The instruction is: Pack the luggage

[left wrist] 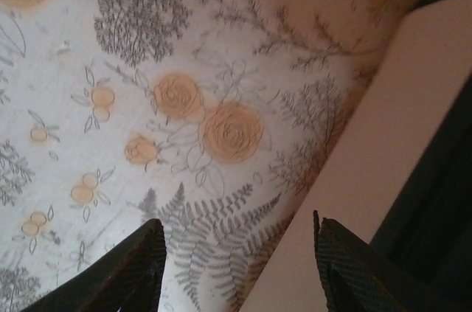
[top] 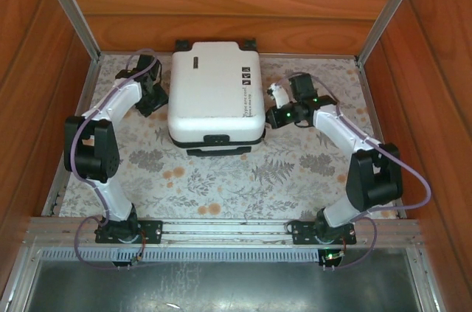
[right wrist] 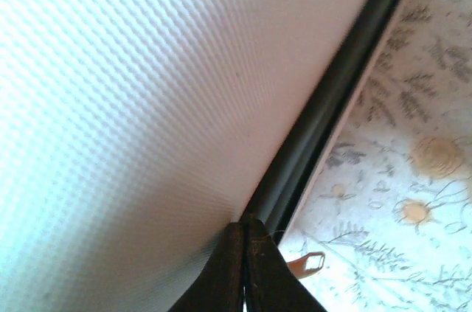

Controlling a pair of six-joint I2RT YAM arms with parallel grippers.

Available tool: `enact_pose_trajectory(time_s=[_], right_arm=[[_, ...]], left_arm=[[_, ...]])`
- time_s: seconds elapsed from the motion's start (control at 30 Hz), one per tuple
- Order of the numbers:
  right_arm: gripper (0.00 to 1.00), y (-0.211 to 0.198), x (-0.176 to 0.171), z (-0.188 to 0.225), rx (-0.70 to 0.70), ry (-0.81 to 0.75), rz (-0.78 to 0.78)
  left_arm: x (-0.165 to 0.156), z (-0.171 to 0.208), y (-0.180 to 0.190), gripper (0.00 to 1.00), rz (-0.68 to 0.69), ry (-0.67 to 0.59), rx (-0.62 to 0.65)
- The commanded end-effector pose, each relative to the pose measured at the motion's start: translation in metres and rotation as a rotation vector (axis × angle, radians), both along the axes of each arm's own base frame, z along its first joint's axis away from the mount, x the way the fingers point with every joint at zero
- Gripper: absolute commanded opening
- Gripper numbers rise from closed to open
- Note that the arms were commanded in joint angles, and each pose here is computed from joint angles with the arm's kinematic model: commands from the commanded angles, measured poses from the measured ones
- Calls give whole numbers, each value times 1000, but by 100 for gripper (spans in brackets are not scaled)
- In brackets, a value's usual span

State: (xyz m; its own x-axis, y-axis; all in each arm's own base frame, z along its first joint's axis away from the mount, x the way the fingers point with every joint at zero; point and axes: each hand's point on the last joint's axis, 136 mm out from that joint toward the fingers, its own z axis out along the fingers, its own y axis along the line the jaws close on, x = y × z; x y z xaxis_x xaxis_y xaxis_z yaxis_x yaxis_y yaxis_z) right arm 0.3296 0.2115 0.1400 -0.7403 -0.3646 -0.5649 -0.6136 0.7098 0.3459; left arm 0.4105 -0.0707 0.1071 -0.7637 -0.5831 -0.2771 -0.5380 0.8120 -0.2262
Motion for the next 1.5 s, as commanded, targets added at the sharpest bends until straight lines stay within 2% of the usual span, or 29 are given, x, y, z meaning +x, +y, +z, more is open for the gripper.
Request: enact_pose_trajectory(time_s=[0.0,0.07,0.17,0.27,0.3,0.4,0.5,0.63,0.77,1.0,1.33,1.47], right_arm=[[10,58,-36,16,130,6,147],[10,67,-41,14,104,-13,151],[12,65,-32,12,43,-35,65],[22,45,-18,15,-37,-48,-94],[22,36,-15,20,-63,-62,-153],[22,17,-15,36,-47,-130,-278],[22,-6,-24,41,-22,-167,-392],[28,-19,-38,26,-16,-157,-428],[36,-19,-52,7,-17,-93,-413],[41,-22,-69,-2,1,-33,-414],[44,-35,-81,-2,-30,-55,-401],[44,-40,-85,-1,-42,-67,-401]], left_arm=[[6,18,-39,63,-124,-65,-84],[-2,27,-33,70,-130,-90,-46],[-23,44,-10,78,-87,-140,40],[-64,58,19,80,0,-155,106],[-82,59,27,80,36,-150,110],[-138,48,27,78,122,-125,20],[-189,25,5,76,176,-102,-109],[-235,-2,-25,76,239,-86,-212],[-240,-8,-49,76,247,-136,-269],[-211,-25,-115,76,267,-157,-535],[-180,-21,-178,79,155,-91,-542],[-177,-18,-182,79,149,-98,-540]])
